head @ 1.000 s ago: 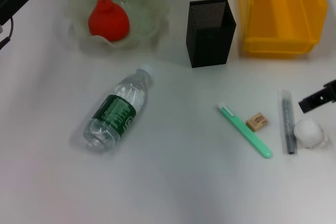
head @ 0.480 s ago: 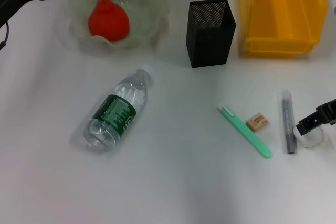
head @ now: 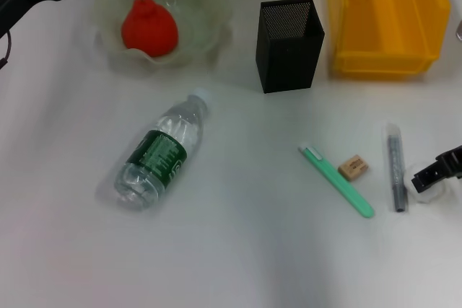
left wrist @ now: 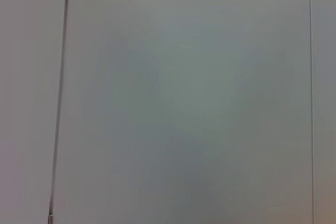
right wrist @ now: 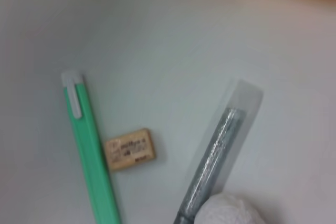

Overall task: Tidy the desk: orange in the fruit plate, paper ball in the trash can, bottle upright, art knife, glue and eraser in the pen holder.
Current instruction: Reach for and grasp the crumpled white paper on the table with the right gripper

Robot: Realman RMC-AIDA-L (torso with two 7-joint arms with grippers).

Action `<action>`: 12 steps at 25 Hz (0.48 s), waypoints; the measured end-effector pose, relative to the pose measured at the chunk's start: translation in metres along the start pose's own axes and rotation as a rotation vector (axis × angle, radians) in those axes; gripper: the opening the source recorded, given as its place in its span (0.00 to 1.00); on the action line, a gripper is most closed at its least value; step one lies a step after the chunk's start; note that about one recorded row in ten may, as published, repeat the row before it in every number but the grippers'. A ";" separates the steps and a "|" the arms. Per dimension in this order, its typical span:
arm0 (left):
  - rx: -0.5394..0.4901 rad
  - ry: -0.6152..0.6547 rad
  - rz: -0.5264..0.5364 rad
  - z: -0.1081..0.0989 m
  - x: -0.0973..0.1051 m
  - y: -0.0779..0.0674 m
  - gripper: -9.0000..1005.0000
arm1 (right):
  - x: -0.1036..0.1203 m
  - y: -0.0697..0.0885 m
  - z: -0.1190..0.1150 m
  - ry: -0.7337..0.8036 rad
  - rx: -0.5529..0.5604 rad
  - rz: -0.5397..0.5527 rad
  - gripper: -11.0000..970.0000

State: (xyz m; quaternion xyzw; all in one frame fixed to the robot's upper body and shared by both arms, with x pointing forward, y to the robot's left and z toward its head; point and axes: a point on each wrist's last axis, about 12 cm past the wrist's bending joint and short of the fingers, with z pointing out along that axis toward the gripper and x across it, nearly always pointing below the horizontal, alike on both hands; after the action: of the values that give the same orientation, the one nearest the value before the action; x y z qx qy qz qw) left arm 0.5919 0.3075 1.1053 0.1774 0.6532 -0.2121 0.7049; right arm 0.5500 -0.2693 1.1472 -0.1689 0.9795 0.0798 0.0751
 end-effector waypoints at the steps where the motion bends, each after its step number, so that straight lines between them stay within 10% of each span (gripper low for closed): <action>1: 0.000 -0.001 -0.001 0.000 0.000 0.000 0.68 | 0.000 0.000 0.001 -0.007 -0.002 -0.003 0.81; 12: 0.002 -0.004 -0.009 0.000 0.001 -0.002 0.68 | 0.001 -0.003 0.009 0.010 -0.024 0.003 0.72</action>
State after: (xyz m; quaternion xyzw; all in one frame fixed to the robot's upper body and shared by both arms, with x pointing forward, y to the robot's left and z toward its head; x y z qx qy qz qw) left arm 0.5908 0.3063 1.1041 0.1750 0.6525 -0.2162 0.7049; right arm 0.5510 -0.2709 1.1378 -0.1687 0.9791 0.0909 0.0682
